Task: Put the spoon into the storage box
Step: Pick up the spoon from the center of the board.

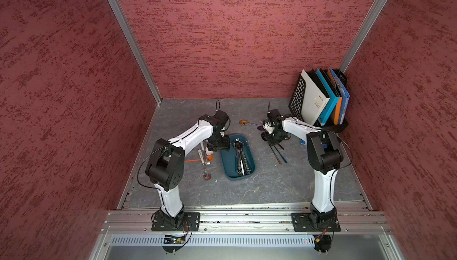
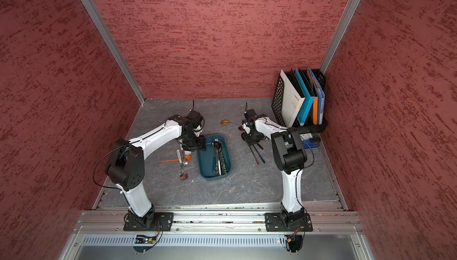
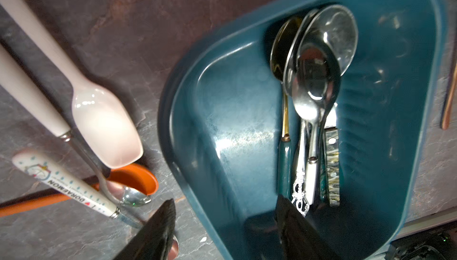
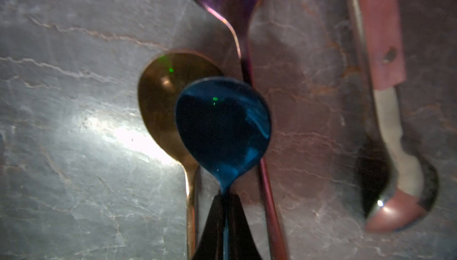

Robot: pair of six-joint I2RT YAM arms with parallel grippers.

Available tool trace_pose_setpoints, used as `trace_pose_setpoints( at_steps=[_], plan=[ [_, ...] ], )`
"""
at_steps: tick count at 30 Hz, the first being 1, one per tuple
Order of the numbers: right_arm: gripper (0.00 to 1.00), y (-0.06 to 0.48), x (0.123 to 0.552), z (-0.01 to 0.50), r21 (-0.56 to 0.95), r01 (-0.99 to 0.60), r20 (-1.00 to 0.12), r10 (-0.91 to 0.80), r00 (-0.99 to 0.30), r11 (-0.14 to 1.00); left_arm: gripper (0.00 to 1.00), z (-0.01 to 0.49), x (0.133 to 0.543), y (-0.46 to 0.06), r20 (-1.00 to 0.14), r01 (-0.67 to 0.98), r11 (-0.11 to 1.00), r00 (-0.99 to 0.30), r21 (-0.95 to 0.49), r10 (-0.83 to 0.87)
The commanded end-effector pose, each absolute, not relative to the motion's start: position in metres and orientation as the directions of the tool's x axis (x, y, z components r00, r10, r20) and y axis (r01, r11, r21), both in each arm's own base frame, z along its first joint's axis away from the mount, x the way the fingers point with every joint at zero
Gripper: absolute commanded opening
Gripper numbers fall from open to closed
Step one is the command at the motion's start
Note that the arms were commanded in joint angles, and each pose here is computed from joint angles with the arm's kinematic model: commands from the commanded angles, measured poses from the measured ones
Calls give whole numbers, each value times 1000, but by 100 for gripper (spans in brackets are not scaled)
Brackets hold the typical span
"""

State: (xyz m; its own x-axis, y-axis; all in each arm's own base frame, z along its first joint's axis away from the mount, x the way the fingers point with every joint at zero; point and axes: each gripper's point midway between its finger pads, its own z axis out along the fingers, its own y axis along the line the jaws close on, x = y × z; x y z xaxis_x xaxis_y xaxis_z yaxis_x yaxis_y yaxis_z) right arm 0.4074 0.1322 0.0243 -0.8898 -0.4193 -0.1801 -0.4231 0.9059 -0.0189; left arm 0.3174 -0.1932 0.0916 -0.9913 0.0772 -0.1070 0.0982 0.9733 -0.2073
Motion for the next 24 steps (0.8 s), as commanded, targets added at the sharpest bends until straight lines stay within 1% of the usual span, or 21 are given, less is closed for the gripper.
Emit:
trace_pose_setpoints(
  at_steps=[1, 6, 11, 16, 24],
  plan=[
    [0, 135, 426, 72, -31, -386, -301, -377, -876, 922, 67, 116, 328, -201, -238, 141, 956, -968, -258, 79],
    [0, 138, 419, 104, -4, -356, -353, -334, -874, 935, 68, 129, 326, -190, -317, 136, 948, -948, -288, 40],
    [0, 151, 402, 127, 26, -351, -366, -318, -875, 936, 68, 136, 319, -168, -345, 85, 937, -938, -340, -40],
    [0, 190, 375, 142, 84, -379, -343, -330, -879, 922, 68, 130, 304, -140, -325, 11, 930, -939, -366, -117],
    [0, 273, 345, 154, 299, -364, -314, -269, -910, 882, 68, 113, 284, -102, -271, -150, 913, -926, -379, -265]
  ],
)
